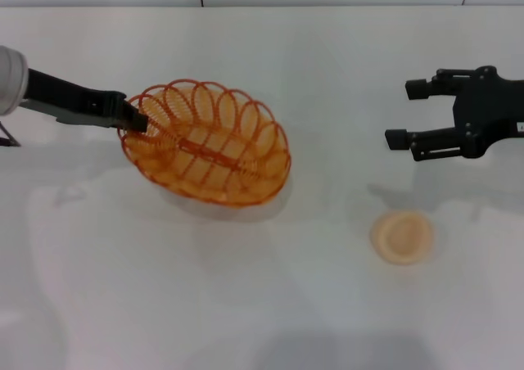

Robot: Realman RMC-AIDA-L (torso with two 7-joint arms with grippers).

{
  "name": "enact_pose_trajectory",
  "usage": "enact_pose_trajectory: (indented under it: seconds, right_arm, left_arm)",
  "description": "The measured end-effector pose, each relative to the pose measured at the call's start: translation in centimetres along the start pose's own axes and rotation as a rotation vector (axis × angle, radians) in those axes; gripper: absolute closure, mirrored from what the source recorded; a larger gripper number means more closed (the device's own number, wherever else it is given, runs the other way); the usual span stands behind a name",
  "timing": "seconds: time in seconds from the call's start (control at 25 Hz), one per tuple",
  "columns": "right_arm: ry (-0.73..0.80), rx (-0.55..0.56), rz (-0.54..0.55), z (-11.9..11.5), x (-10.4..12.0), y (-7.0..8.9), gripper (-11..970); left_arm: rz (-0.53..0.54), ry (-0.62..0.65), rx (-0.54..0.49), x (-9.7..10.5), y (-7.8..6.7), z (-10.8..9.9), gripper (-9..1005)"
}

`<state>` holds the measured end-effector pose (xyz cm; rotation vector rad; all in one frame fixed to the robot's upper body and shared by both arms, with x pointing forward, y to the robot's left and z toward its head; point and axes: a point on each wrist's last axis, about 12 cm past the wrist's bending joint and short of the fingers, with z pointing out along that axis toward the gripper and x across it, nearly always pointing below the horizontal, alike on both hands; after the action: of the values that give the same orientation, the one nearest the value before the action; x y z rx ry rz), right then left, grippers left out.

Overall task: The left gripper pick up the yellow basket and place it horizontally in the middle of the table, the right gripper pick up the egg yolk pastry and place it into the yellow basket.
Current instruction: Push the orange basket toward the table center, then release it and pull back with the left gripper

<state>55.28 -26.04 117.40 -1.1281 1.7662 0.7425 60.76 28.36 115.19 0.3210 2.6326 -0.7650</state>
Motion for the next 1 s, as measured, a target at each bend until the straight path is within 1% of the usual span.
enact_pose_trajectory:
  seconds: [0.32,0.56,0.76,1.0]
  right_arm:
    - [-0.01,0.01,-0.01,-0.2,-0.3,-0.2,128]
    - [-0.011,0.007,-0.018,-0.3,-0.5,-0.2,128]
    - [-0.02,0.004,-0.021,-0.3,-0.6,-0.2,128]
    - [-0.023,-0.009,-0.029,-0.4,-0.8,0.0,128]
  left_arm:
    - [-0.177,-0.028,0.009,-0.3,0.1,0.8,908]
    - [-0.281,-0.025,0.027,-0.4,0.0,1.1,909]
    - [-0.319,-0.011,0.037,-0.5,-0.2,1.4,909]
    - [-0.355,0.021,0.055,0.1,-0.3,2.5,910]
